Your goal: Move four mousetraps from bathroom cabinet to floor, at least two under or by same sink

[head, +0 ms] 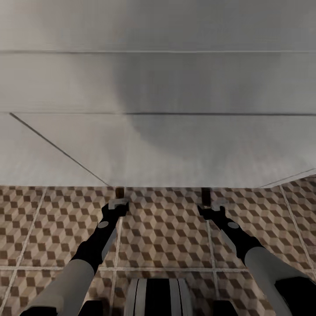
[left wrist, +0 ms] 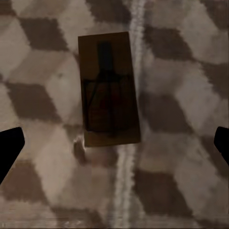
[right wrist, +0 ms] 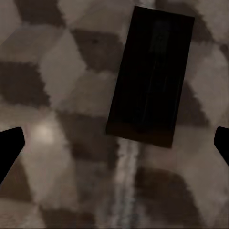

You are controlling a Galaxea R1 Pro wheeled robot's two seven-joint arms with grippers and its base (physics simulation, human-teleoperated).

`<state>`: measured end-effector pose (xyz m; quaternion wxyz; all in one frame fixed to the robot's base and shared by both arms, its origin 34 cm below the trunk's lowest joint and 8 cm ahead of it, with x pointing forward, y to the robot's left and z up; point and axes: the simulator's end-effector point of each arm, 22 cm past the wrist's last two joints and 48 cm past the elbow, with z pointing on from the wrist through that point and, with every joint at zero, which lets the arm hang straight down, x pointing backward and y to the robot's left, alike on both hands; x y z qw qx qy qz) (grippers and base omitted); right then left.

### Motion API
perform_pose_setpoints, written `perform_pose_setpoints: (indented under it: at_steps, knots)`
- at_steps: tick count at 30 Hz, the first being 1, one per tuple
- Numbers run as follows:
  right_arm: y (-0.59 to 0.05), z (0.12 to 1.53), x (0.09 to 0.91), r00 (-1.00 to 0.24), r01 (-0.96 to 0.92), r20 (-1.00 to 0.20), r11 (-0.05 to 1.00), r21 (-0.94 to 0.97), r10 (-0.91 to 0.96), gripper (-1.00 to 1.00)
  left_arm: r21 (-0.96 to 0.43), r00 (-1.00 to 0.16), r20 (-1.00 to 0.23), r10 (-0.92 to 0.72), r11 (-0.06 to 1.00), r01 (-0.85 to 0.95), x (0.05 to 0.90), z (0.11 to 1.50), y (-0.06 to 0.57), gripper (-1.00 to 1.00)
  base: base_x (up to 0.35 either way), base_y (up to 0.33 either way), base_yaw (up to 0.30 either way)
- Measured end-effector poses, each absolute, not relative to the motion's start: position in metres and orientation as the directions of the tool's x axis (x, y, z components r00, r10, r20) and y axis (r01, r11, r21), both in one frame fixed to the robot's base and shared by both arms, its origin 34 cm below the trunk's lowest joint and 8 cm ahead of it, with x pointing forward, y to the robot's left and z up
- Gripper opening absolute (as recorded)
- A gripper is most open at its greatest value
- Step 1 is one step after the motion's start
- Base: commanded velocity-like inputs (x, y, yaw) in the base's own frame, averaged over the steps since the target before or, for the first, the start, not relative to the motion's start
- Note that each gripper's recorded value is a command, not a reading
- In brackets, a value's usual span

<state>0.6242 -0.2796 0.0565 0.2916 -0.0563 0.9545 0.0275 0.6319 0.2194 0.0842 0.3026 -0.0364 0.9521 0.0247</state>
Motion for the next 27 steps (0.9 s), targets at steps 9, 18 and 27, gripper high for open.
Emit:
perform_pose_setpoints:
  at_steps: [9, 18, 27]
  knots:
    - [-0.2798, 0.0566, 0.6245, -0.823, -0.123, -0.560, 0.992, 0.019, -0.091, 1.00, 0.025, -0.814, -0.578, -0.054, 0.996, -0.085, 0.6320, 0.0843, 0.2195, 1.00, -0.337, 0.000, 0.000]
    - [-0.2799, 0.0564, 0.6241, -0.824, -0.124, -0.559, 0.992, 0.019, -0.092, 1.00, 0.026, -0.814, -0.578, -0.054, 0.996, -0.085, 0.6319, 0.0842, 0.2197, 1.00, -0.341, 0.000, 0.000]
    - [-0.2801, 0.0565, 0.6244, -0.824, -0.123, -0.560, 0.992, 0.019, -0.092, 1.00, 0.027, -0.815, -0.578, -0.054, 0.996, -0.085, 0.6317, 0.0841, 0.2198, 1.00, -0.341, 0.000, 0.000]
